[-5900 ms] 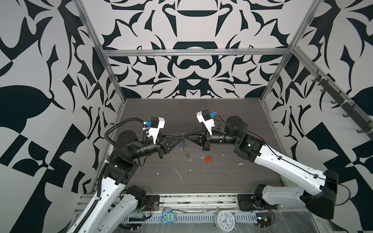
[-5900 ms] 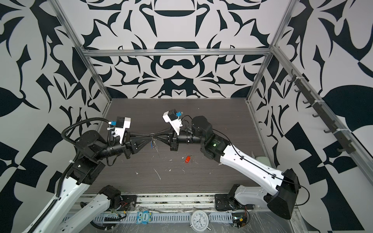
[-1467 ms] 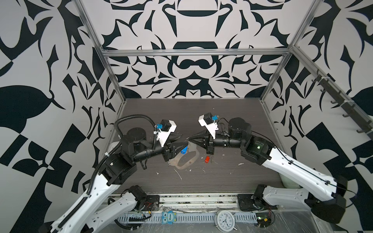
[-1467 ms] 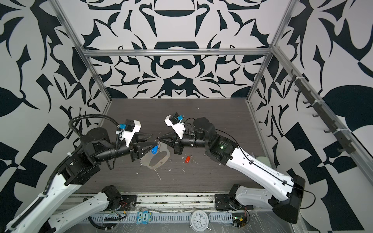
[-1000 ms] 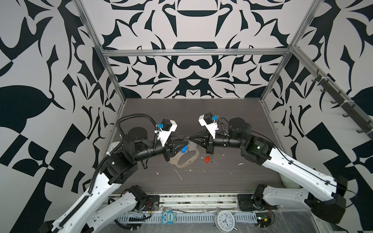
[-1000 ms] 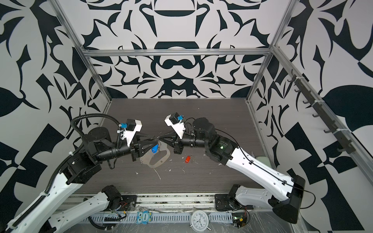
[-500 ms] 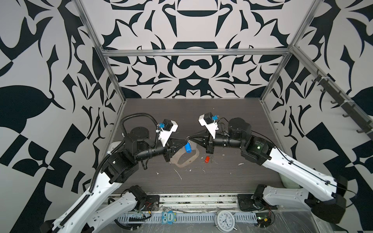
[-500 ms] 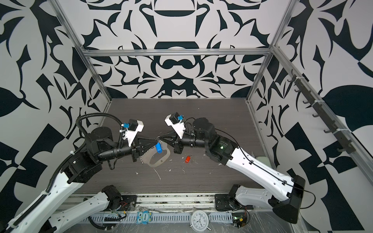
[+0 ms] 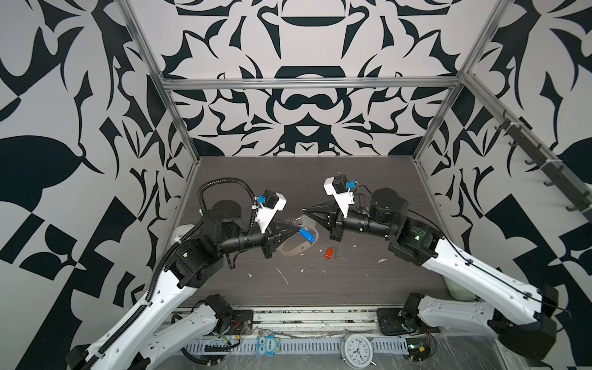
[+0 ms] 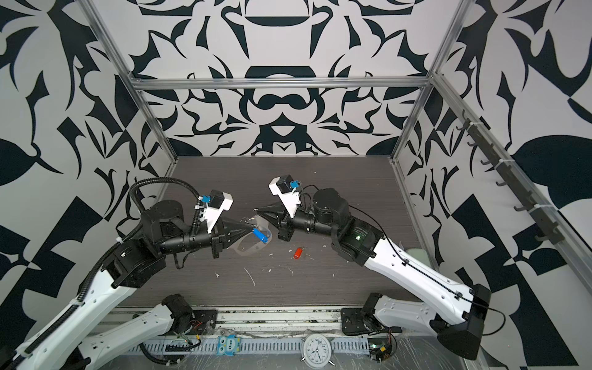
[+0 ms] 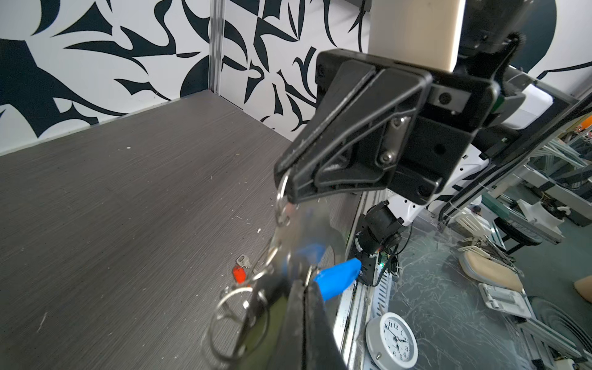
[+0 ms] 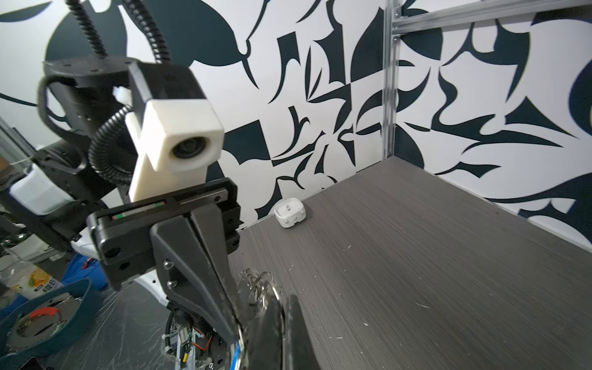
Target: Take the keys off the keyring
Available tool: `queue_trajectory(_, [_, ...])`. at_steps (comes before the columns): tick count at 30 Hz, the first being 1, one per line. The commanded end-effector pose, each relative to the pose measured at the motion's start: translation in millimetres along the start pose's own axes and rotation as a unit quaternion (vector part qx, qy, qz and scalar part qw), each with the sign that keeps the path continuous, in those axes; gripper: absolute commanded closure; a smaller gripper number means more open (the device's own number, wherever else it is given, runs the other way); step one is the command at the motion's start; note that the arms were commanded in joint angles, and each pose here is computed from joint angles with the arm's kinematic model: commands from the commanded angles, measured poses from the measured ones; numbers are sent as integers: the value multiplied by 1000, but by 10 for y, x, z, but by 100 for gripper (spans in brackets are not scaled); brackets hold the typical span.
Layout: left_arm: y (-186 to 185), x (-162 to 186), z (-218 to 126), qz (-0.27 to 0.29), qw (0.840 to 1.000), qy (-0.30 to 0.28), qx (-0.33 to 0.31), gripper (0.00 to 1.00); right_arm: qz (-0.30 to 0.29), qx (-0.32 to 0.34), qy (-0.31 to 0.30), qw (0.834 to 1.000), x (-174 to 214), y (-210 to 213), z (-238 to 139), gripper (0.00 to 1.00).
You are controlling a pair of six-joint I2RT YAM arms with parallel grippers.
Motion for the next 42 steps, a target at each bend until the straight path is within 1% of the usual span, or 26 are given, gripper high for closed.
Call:
queue_trajectory(1, [48, -40, -74, -4, 999, -25, -26, 100, -12, 49, -45, 998, -195, -104, -103, 100])
queue_trajectory(3, [166, 0, -99, -9, 998, -33, -62, 100, -13, 74, -35, 997, -124, -188, -128, 100])
queue_trajectory(6, [362, 177, -100, -24, 993, -23, -112, 100, -8, 122, -13, 992, 63, -374, -162, 100])
queue_trajectory(9, [462, 285, -161, -37, 988, -36, -143, 100, -1, 148, 16, 989, 310, -505, -164, 100])
queue_trajectory(10, [476, 295, -192, -41, 987, -44, -150, 100, 4, 146, 28, 989, 396, -517, -142, 100])
queue_trajectory(13, [502, 284, -300, -42, 982, -63, -170, 100, 20, 122, 89, 988, 798, -549, 16, 100])
queue_trajectory(15, [524, 287, -346, -43, 980, -70, -181, 100, 45, 90, 124, 987, 1082, -553, 176, 100])
queue_trajectory(18, [534, 293, -384, -44, 978, -78, -188, 100, 74, 58, 151, 984, 1386, -601, 398, 100])
queue_trajectory(21, [520, 289, -401, -47, 978, -81, -186, 100, 101, 39, 172, 979, 1595, -693, 615, 100])
queue_trajectory(27, [498, 285, -446, -45, 978, -86, -187, 100, 160, 53, 193, 967, 2002, -1143, 912, 100])
queue_trajectory(31, [494, 304, -456, -46, 978, -87, -186, 100, 191, 86, 220, 953, 2324, -1448, 1069, 100])
queue_trajectory(32, [492, 308, -455, -46, 978, -86, -185, 100, 198, 97, 227, 948, 2401, -1527, 1098, 98])
queue_trajectory(33, [497, 321, -450, -47, 978, -84, -186, 100, 203, 109, 231, 945, 2461, -1589, 1111, 90])
queue_trajectory(34, [493, 321, -450, -47, 978, -84, -185, 100, 205, 117, 233, 944, 2487, -1635, 1116, 84])
queue_trajectory(36, [496, 337, -448, -48, 978, -81, -185, 100, 201, 140, 227, 943, 2471, -1718, 1100, 69])
queue_trajectory(38, [501, 357, -443, -48, 978, -77, -186, 100, 191, 160, 214, 944, 2379, -1776, 1067, 62])
queue_trajectory(40, [510, 388, -424, -49, 979, -73, -185, 100, 180, 183, 198, 946, 2248, -1831, 1022, 57])
queue_trajectory(42, [513, 420, -380, -51, 980, -70, -179, 100, 162, 226, 178, 944, 2075, -1919, 910, 54])
Point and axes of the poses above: each gripper's point midway between its finger pads, its own z axis out along the fingers, its own y axis along the line the jaws close on, x = y × z, the point moved 1 cm from there along -z, back along the fingers, and after that the axes turned 3 degrees about z, right-handed, at the moved point
